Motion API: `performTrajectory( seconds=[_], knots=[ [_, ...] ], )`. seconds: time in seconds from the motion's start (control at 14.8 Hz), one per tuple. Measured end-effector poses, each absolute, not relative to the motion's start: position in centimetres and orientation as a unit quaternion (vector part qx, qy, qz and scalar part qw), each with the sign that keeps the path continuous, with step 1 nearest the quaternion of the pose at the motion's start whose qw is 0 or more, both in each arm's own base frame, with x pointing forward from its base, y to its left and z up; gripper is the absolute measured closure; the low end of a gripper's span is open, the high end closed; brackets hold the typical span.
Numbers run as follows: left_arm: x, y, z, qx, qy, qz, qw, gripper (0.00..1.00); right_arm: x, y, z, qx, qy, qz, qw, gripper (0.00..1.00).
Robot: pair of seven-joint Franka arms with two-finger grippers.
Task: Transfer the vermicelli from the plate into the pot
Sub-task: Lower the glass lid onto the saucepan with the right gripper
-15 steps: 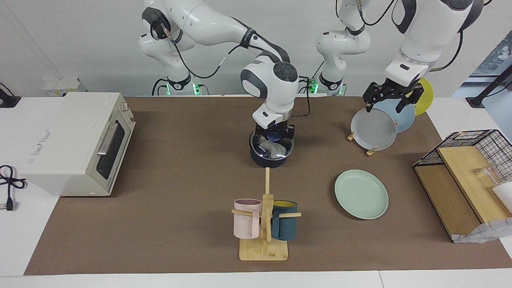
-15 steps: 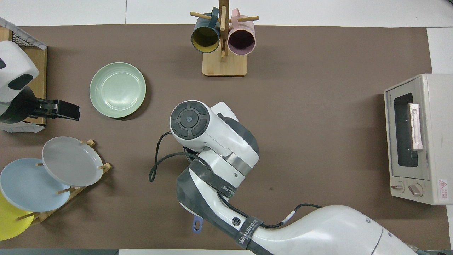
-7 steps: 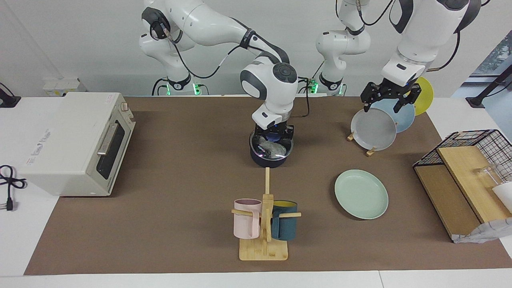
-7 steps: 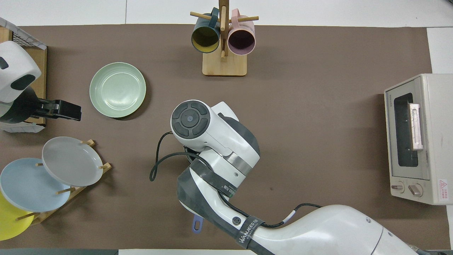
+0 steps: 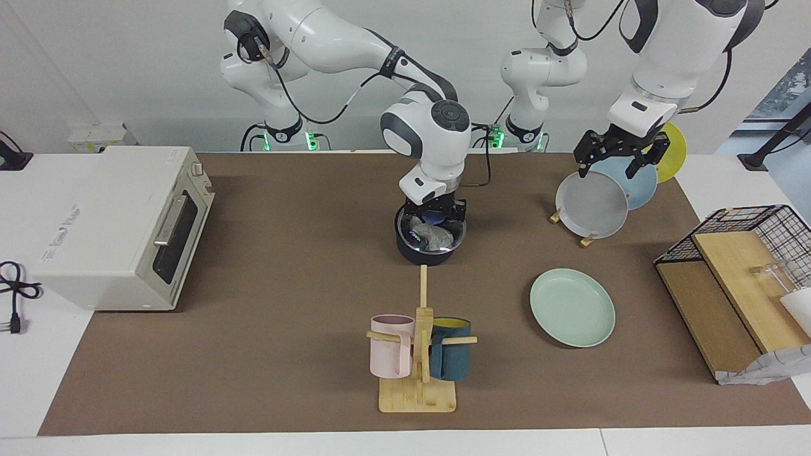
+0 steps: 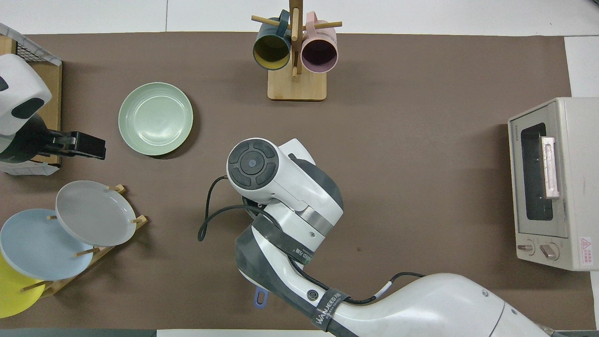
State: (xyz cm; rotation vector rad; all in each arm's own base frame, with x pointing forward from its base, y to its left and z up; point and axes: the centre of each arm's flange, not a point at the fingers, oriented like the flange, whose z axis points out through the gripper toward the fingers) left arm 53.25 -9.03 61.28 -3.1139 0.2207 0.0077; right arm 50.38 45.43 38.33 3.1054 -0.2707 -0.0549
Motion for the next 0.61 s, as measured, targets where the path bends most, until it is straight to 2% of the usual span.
performTrajectory(
  seconds=[0.61],
  knots=[
    [53.28,-8.80,61.28,-0.998,0.069,0.003,0.010,0.00,50.37,44.52,38.00,0.995,-0.094,-0.033,0.024,0.49]
  ],
)
